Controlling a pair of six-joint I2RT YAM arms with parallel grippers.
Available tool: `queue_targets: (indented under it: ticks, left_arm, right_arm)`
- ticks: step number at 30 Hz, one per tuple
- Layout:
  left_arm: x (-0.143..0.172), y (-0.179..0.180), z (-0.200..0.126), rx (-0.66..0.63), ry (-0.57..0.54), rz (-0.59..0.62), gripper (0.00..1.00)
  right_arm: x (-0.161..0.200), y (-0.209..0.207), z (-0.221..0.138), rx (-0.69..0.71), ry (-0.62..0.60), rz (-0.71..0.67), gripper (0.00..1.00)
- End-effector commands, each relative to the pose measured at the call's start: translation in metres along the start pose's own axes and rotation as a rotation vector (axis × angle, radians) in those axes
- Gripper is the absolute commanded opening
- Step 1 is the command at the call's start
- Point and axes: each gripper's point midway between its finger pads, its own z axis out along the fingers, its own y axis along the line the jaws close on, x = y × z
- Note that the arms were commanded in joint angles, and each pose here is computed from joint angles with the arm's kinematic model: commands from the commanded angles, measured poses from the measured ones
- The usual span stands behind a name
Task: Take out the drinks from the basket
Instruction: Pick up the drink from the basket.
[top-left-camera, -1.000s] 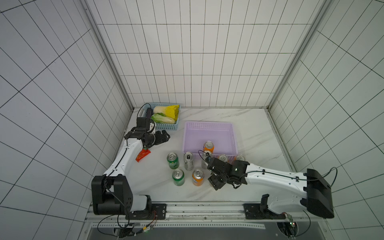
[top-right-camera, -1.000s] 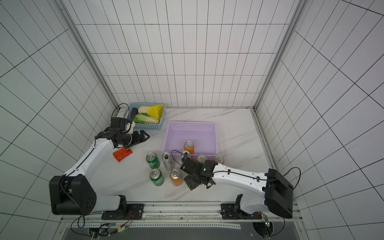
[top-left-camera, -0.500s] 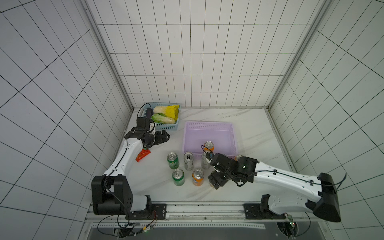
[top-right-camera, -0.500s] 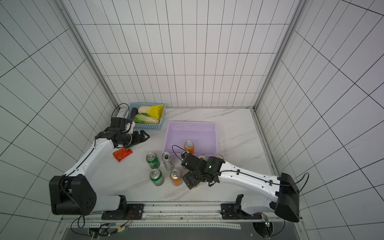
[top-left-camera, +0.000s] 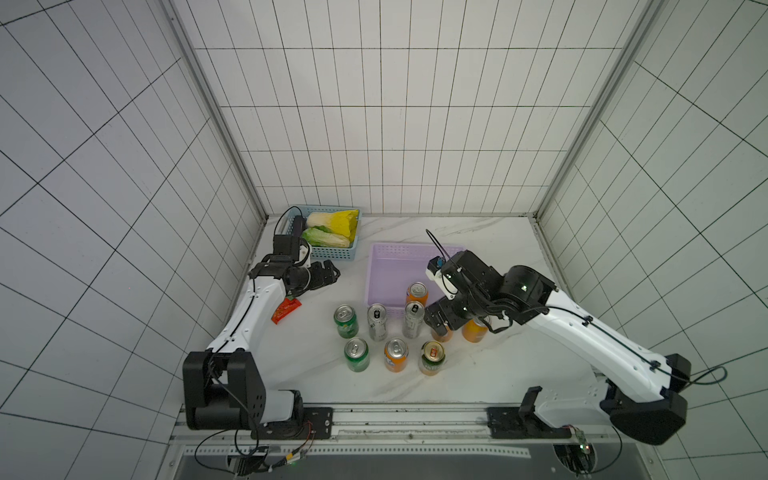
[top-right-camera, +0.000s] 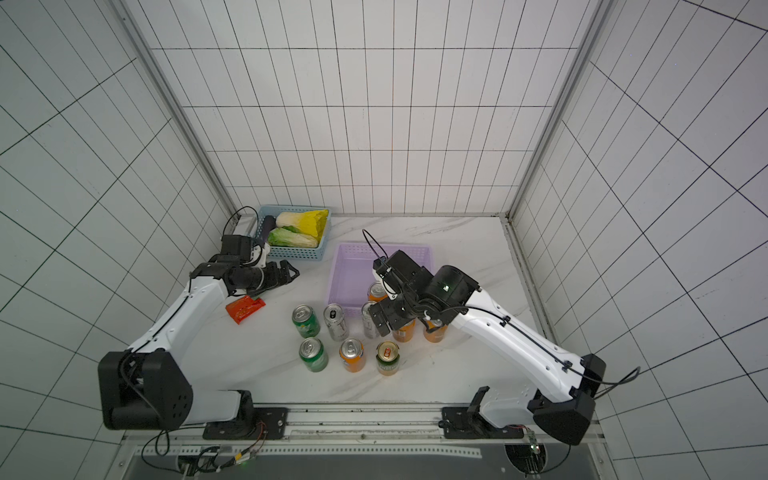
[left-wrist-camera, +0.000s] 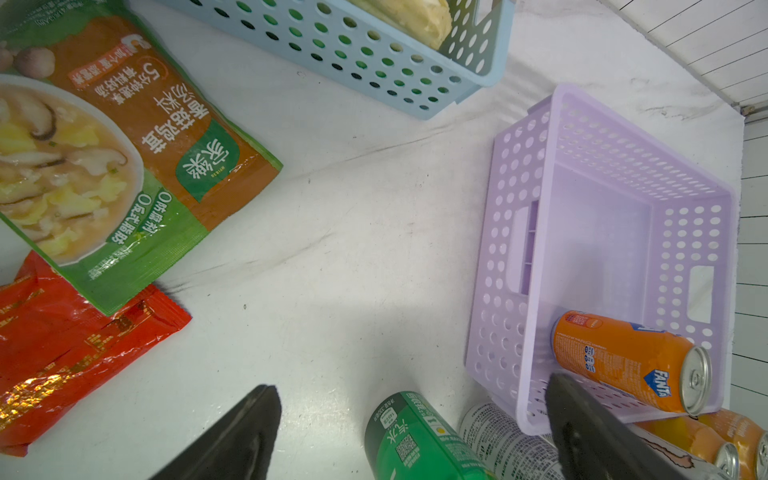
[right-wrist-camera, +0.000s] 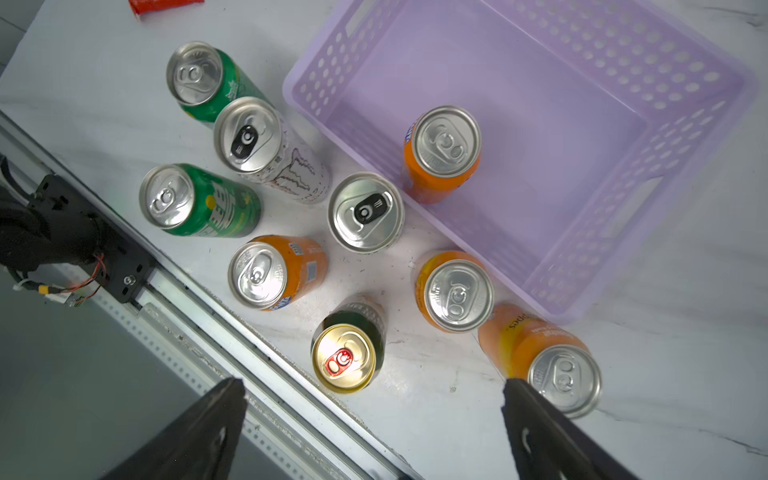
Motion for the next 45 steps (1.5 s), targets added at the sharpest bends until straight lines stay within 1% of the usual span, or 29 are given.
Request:
queue_targets:
  ticks: [1, 4, 9, 15, 20, 25, 31, 45]
  left_arm:
    - [-0.003, 0.000, -0.004, 0.002, -0.017, 0.020, 0.98]
    - [-0.003, 0.000, -0.004, 0.002, -0.016, 0.019, 0.98]
    - [-0.003, 0.000, -0.005, 0.001, -0.019, 0.020, 0.98]
    - [-0.002, 0.000, -0.004, 0.002, -0.016, 0.020, 0.98]
    - [-0.003, 0.000, -0.004, 0.002, -0.017, 0.020, 0.98]
    - [-0.002, 0.000, -0.004, 0.002, -0.015, 0.019, 0.98]
    - [-0.002, 0.001, -0.003, 0.001, -0.012, 0.018, 0.98]
    - [-0.002, 0.000, -0.002, 0.002, -0.010, 0.018, 0.98]
  right_arm:
    - [-0.004, -0.019, 0.008, 0.074, 0.066, 0.048, 1.00]
    - [-0.022, -0.027, 0.017, 0.105, 0.067, 0.077, 1.00]
    - [-0.043, -0.034, 0.045, 0.139, 0.092, 0.093, 1.00]
    - [-0.060, -0.040, 0.081, 0.158, 0.109, 0.121, 1.00]
    - [-0.066, -0.046, 0.113, 0.178, 0.152, 0.138, 1.00]
    - [-0.066, -0.049, 0.141, 0.185, 0.189, 0.155, 0.98]
    - [-0.063, -0.054, 0.163, 0.187, 0.215, 0.195, 0.95]
    - [-0.043, -0.058, 0.198, 0.202, 0.300, 0.222, 0.84]
